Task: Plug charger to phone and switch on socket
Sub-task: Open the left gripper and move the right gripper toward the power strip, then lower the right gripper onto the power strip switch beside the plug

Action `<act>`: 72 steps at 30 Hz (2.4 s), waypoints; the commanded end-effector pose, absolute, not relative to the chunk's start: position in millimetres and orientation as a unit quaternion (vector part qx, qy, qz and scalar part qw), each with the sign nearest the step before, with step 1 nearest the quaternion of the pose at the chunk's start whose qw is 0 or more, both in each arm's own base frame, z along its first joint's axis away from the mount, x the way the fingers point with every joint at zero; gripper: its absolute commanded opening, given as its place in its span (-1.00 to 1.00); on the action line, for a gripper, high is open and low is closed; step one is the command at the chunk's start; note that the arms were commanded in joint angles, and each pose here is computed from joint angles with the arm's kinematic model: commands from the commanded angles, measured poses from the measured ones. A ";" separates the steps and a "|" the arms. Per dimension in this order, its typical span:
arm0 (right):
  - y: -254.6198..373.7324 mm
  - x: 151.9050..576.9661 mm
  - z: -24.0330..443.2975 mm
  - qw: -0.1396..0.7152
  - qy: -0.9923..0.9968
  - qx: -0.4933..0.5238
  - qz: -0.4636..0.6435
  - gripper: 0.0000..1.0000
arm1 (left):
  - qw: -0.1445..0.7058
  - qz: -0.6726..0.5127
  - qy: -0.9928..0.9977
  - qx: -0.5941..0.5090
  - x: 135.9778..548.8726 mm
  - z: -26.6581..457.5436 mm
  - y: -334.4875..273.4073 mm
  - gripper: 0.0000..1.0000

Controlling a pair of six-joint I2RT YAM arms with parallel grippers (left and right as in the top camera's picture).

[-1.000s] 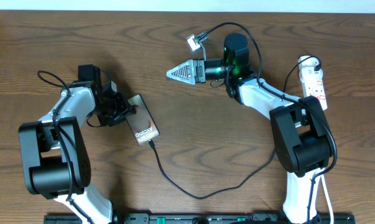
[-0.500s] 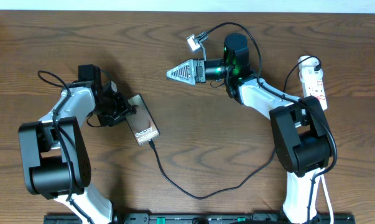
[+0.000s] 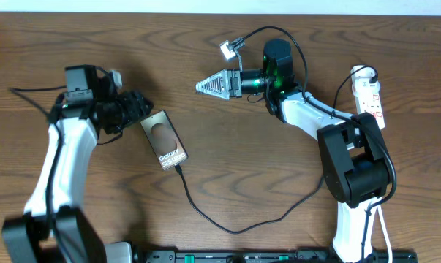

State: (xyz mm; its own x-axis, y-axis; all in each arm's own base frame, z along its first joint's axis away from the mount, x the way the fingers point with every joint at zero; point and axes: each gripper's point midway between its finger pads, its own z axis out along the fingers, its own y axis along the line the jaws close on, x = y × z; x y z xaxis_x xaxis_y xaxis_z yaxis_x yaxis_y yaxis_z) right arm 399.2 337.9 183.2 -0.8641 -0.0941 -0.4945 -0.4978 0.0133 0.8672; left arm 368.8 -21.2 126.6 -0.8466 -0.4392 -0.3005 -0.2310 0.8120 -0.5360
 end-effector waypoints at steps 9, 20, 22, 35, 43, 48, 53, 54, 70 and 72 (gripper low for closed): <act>327.8 412.1 179.5 0.121 0.717 -0.150 0.670 0.98 | 0.395 -0.361 0.844 -0.040 326.8 289.4 -66.4 0.77; 224.8 435.2 145.7 0.225 0.903 0.012 0.366 0.99 | 0.422 -0.356 0.833 -0.027 316.6 306.9 -67.8 0.78; 189.3 433.5 165.7 0.261 0.915 0.044 0.304 0.99 | 0.419 -0.354 0.836 -0.031 318.8 303.8 -66.5 0.78; -59.3 382.8 260.6 0.398 0.885 0.237 0.034 0.99 | 0.382 -0.358 0.851 -0.049 334.1 277.9 -64.1 0.78; -138.7 374.2 223.7 0.362 0.907 0.206 0.056 0.98 | 0.380 -0.358 0.851 -0.050 334.9 276.9 -64.0 0.79; -127.5 383.3 189.7 0.354 0.918 0.068 0.164 0.95 | 0.380 -0.358 0.851 -0.050 334.8 276.8 -64.0 0.78; -136.8 388.8 119.0 0.268 0.926 0.152 0.217 0.98 | 0.380 -0.358 0.851 -0.050 334.8 276.8 -64.0 0.78; -137.2 389.5 112.4 0.261 0.926 0.159 0.221 0.99 | 0.380 -0.358 0.851 -0.050 334.8 276.8 -64.0 0.79; -154.2 440.1 117.6 0.337 0.910 0.139 0.197 0.98 | 0.379 -0.359 0.852 -0.050 334.4 276.3 -64.0 0.79; -149.9 447.3 122.9 0.338 0.913 0.122 0.195 0.99 | 0.379 -0.359 0.852 -0.050 334.4 276.3 -64.1 0.78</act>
